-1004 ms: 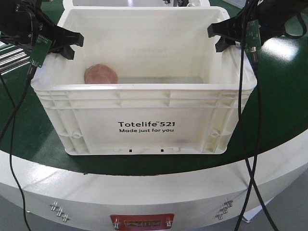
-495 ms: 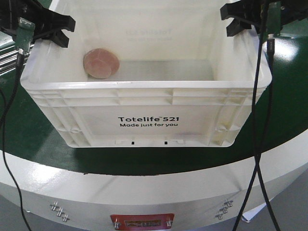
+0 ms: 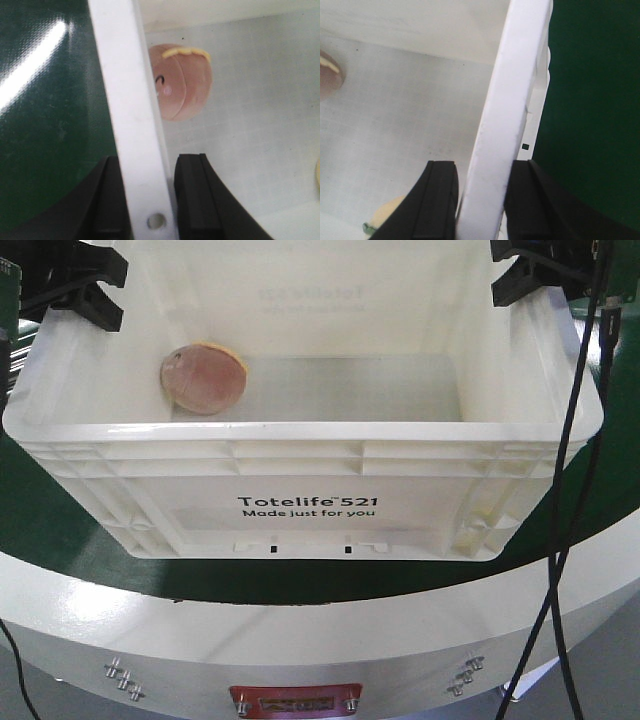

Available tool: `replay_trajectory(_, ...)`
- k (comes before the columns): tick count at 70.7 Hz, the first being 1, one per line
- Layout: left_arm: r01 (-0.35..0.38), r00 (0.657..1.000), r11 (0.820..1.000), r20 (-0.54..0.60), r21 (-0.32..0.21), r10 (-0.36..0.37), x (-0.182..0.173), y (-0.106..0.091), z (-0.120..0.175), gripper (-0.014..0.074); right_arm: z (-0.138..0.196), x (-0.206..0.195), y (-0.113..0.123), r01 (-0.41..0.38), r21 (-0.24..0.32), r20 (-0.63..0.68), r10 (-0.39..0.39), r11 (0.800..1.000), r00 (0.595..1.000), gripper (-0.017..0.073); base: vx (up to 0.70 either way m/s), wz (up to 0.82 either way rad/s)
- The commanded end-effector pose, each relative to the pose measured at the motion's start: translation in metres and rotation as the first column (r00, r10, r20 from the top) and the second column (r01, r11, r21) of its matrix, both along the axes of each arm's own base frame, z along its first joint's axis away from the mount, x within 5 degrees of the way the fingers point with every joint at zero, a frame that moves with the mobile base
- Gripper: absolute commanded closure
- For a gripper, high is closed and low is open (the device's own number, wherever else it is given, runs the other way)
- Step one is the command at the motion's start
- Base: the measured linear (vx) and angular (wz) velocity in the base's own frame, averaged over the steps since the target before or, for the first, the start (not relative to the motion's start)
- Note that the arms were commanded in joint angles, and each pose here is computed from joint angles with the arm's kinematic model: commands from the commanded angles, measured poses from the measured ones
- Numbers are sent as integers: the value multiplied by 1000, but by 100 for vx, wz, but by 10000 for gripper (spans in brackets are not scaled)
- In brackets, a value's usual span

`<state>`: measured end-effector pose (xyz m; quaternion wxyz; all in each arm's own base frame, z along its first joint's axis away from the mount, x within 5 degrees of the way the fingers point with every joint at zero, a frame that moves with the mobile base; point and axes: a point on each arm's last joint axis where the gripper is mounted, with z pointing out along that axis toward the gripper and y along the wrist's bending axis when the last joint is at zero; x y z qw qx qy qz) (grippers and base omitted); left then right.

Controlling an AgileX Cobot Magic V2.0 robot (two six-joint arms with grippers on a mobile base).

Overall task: Place moving items into box and shelve
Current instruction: 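Grip the tote rims with both grippers and lift the tote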

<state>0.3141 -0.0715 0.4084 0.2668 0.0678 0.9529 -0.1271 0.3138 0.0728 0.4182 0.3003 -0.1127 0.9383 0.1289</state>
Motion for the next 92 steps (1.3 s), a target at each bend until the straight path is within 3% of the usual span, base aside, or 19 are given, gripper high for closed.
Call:
replay_trajectory(1,25,985,994,173,-105,-6,-15,-5,38,617,37,-17,6,-39,127,153,19,991,988,571,0,0)
replay_trajectory(62,57,993,990,109,-133,-42,-22,-9,37,617,34,-22,8,-61,136,91,49,989,995,571,0,0)
replay_trajectory(92,67,993,984,102,-163,-51,-23,-11,37,617,36,-23,12,-74,191,89,58,979,994,571,0,0)
